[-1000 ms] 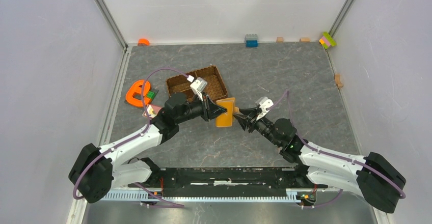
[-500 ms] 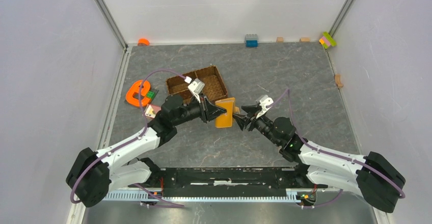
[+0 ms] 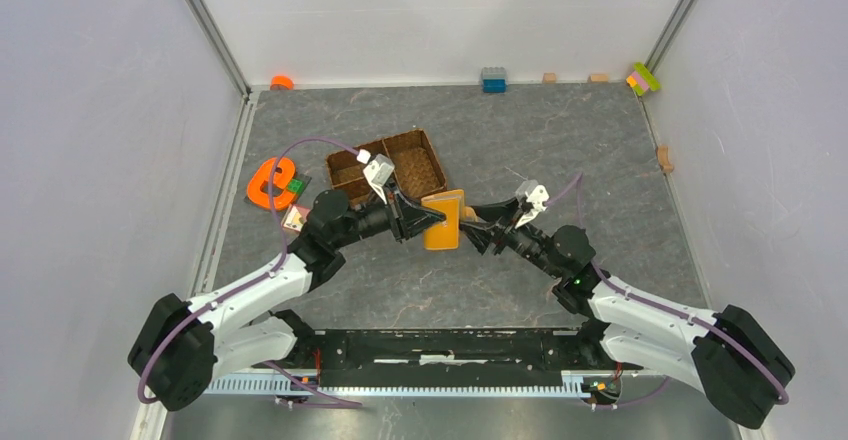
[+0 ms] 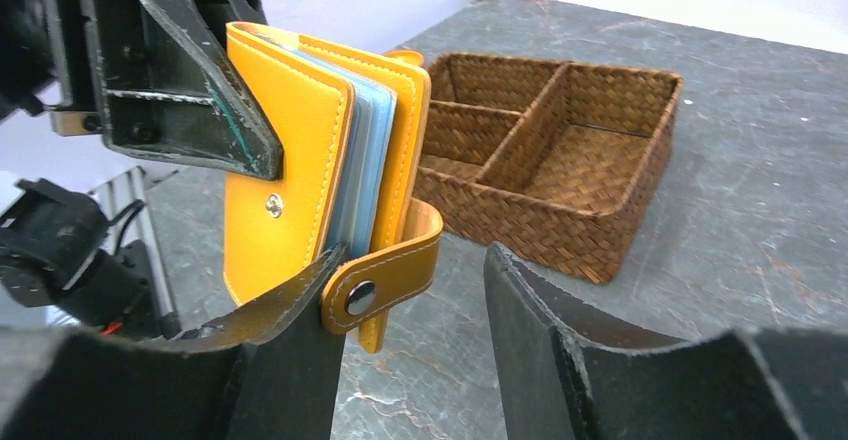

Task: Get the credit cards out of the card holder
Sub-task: Open the card holder.

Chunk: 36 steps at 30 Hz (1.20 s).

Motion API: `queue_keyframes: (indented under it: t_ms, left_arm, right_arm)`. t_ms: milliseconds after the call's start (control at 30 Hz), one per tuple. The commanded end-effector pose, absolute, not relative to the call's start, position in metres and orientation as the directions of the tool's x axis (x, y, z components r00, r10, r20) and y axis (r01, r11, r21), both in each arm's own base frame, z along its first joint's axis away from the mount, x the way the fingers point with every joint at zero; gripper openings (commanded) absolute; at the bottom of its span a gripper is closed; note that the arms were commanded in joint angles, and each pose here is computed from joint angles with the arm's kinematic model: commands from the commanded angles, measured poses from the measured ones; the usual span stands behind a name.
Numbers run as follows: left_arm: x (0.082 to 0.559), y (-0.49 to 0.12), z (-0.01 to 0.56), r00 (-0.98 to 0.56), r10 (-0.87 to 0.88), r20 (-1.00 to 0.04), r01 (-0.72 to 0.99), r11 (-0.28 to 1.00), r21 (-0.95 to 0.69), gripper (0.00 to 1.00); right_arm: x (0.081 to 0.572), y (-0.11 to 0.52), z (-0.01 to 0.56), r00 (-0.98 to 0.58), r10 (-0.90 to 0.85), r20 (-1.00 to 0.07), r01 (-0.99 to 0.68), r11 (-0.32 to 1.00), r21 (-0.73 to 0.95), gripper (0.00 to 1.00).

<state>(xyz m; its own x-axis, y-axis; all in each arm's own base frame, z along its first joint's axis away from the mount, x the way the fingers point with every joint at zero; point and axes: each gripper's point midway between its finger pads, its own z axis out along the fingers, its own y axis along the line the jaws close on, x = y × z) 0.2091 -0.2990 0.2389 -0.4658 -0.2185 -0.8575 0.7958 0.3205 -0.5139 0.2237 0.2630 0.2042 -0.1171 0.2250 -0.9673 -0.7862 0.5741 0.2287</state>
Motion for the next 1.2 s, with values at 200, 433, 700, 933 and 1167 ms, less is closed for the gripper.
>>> queue_keyframes:
  t_ms: [200, 433, 700, 933, 1167]
  left_arm:
    - [0.184, -0.304, 0.275, -0.447, -0.279, -0.850, 0.857, 0.140, -0.497, 0.02]
    - [0.200, -0.303, 0.262, -0.434, -0.270, -0.860, 0.836, 0.236, -0.496, 0.41]
    - [0.258, -0.274, 0.205, -0.501, -0.190, -0.844, 0.593, 0.635, -0.495, 0.69]
    - [0.255, -0.281, 0.199, -0.530, -0.164, -0.832, 0.604, 0.616, -0.506, 1.00]
    - [0.251, -0.291, 0.195, -0.559, -0.131, -0.819, 0.625, 0.582, -0.520, 1.00]
  right_arm:
    - [0.179, 0.283, 0.238, -0.124, 0.324, -0.938, -0.928, 0.296, 0.225, 0.44]
    - [0.179, 0.284, 0.237, -0.131, 0.329, -0.935, -0.930, 0.286, 0.231, 0.08]
    - [0.219, 0.270, 0.211, -0.184, 0.297, -0.937, -0.808, 0.498, 0.316, 0.00]
    - [0.233, 0.269, 0.195, -0.227, 0.261, -0.938, -0.754, 0.562, 0.339, 0.00]
    - [0.234, 0.276, 0.190, -0.265, 0.252, -0.931, -0.756, 0.545, 0.363, 0.00]
